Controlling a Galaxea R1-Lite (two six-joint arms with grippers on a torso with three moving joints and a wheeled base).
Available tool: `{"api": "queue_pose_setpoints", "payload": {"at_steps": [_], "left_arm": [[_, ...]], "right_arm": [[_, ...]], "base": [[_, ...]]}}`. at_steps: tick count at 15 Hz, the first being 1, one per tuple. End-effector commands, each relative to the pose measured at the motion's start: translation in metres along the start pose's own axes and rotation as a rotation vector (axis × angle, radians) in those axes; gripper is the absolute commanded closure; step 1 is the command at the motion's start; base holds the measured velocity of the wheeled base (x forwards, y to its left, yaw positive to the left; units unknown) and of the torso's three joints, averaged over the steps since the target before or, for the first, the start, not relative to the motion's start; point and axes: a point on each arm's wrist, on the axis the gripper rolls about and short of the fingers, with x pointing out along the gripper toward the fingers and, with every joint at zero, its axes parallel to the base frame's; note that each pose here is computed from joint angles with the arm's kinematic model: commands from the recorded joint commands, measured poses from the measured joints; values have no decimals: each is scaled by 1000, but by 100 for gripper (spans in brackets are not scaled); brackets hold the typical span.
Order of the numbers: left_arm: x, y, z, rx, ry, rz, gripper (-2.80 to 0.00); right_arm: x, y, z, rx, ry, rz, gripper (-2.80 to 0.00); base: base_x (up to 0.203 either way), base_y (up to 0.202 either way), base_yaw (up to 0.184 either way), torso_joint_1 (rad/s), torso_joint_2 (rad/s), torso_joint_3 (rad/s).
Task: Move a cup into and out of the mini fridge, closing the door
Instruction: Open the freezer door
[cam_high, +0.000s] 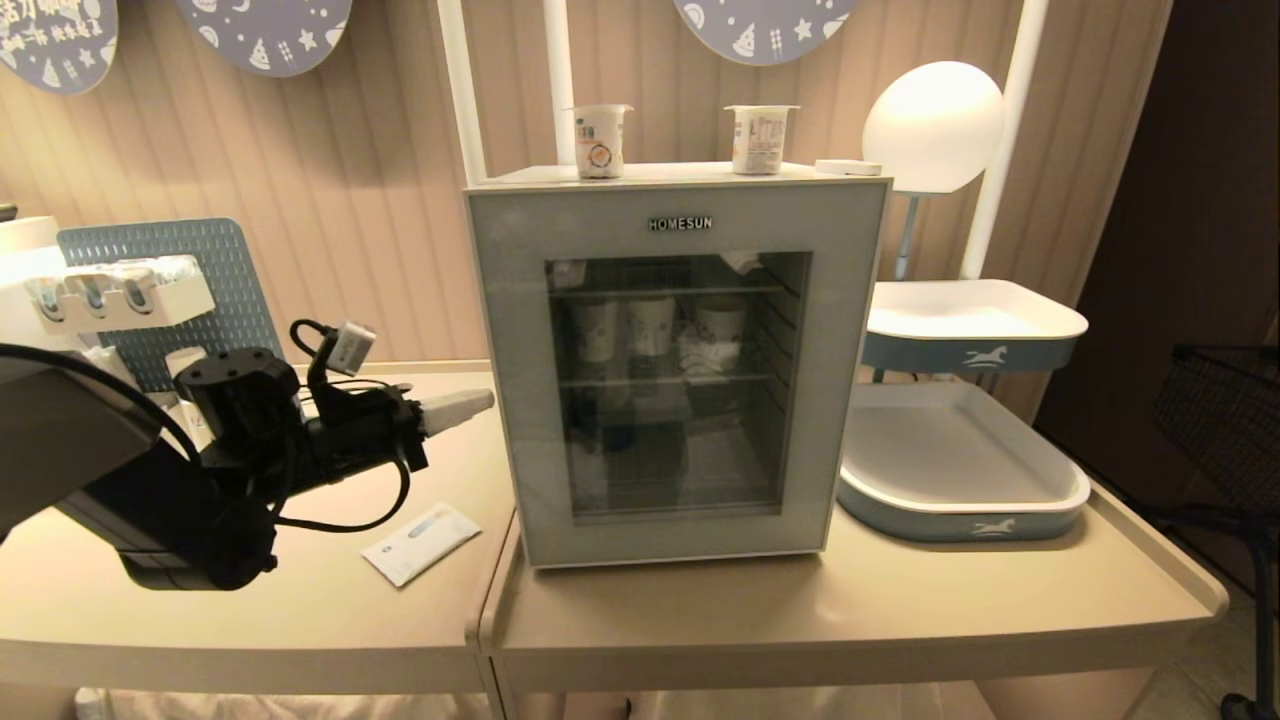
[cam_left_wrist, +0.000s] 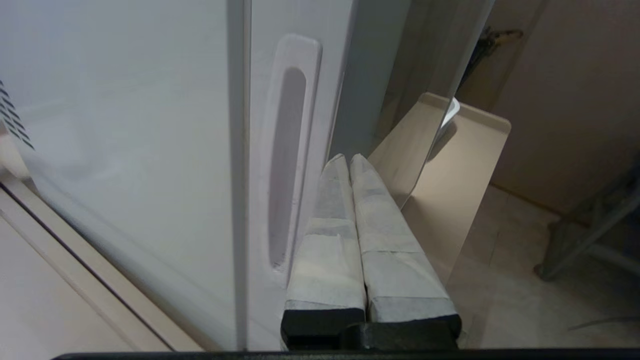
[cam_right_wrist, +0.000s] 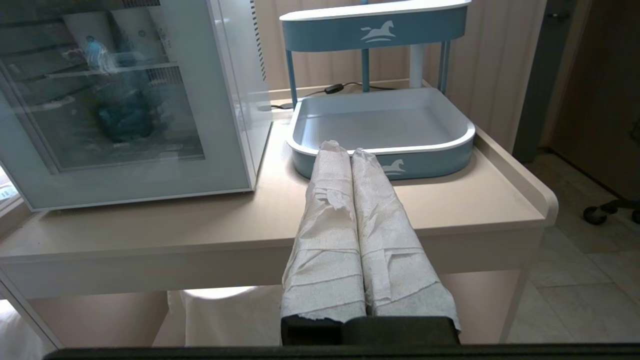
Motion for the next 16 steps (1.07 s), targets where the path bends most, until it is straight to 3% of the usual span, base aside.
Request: {"api": "queue_pose_setpoints", "payload": {"at_steps": [1,4,8,9,16], "left_arm": [[3,-9,-7,-75,6,6,0],[-1,-20,1,-186,13,-53,0],[-6,-26,0,-210,26,-53,0],[-8,-25,-3,-206,29,-50,-280],[-10,-25,-6,-172,-14,13,-280]], "right_arm": [[2,0,-11,0,39,-1,0],[2,0,-11,0,39,-1,0],[2,0,-11,0,39,-1,0],[2,0,-11,0,39,-1,0],[2,0,-11,0,39,-1,0]], "base": [[0,0,0,0,0,0],[0,0,0,0,0,0],[0,0,0,0,0,0],[0,0,0,0,0,0],[1,16,-4,-1,0,1]]}}
